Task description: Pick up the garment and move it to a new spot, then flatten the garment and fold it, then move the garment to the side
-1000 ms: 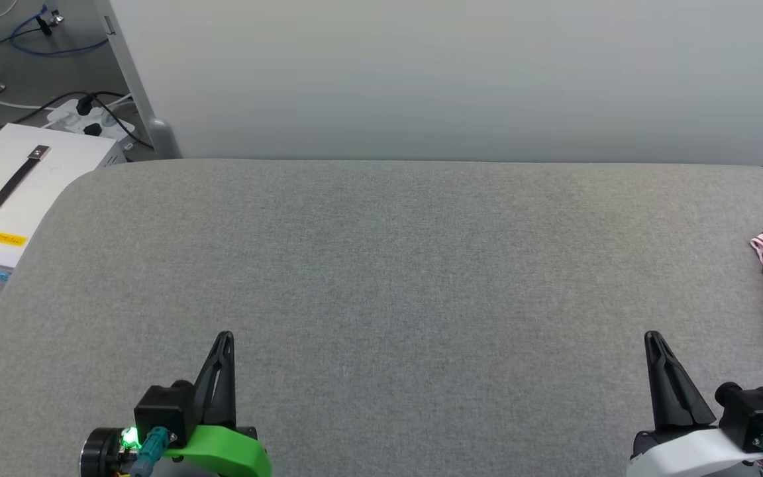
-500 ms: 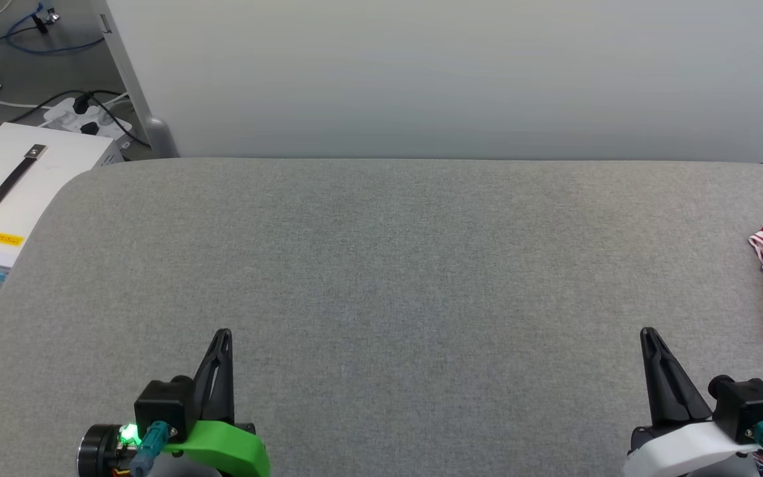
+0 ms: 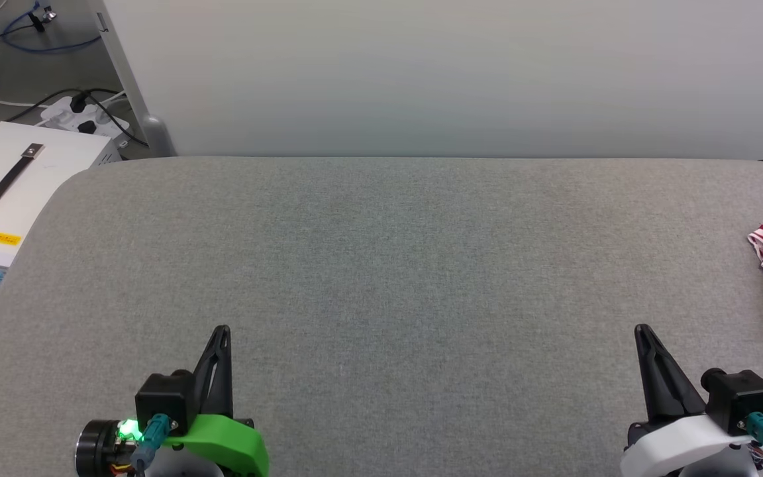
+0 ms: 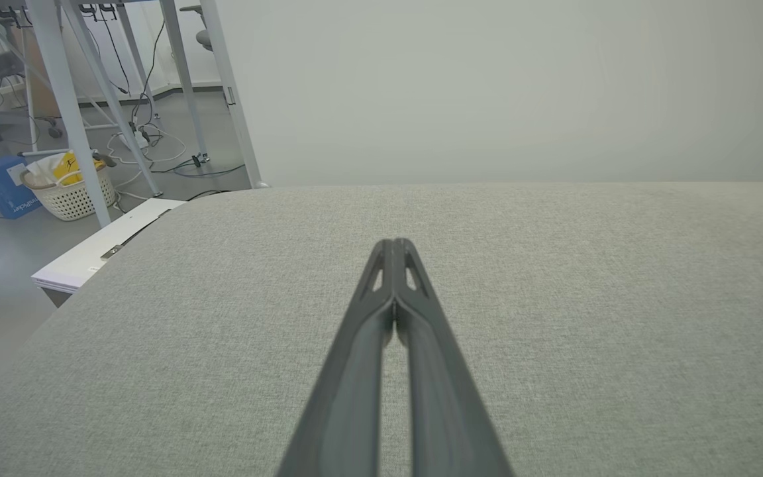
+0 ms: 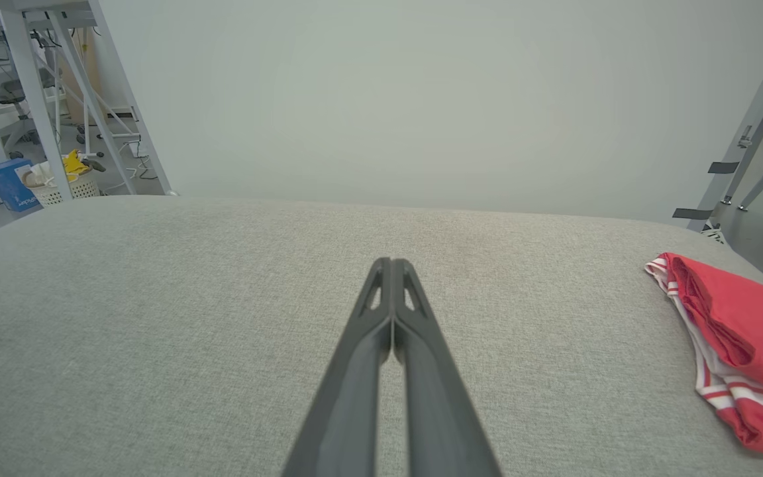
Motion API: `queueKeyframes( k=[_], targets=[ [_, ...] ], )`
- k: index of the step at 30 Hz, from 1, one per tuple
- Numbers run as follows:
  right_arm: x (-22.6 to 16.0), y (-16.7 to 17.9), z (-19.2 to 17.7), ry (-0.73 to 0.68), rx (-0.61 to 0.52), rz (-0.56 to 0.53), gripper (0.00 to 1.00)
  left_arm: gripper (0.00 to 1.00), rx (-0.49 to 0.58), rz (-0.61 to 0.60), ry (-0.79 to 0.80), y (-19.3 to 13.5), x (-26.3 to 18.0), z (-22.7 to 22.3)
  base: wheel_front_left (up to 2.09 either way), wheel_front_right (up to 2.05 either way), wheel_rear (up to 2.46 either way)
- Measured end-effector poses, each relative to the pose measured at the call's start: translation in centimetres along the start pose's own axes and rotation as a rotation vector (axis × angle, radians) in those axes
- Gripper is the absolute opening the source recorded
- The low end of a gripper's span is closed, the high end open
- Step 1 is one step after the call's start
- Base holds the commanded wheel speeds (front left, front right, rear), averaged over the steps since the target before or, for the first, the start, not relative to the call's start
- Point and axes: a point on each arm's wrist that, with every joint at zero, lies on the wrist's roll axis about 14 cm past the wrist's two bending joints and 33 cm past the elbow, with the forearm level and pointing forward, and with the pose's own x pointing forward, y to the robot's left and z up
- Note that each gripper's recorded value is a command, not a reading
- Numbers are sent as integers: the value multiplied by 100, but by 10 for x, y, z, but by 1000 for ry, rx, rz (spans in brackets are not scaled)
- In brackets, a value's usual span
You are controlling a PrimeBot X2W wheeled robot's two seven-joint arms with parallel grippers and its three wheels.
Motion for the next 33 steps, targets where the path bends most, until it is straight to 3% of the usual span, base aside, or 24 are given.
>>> queueKeyframes(
  k=[33],
  targets=[
    [8, 0, -1, 45, -47, 6, 0, 0, 22, 8, 28, 1, 9, 3, 0, 0, 0]
  ],
)
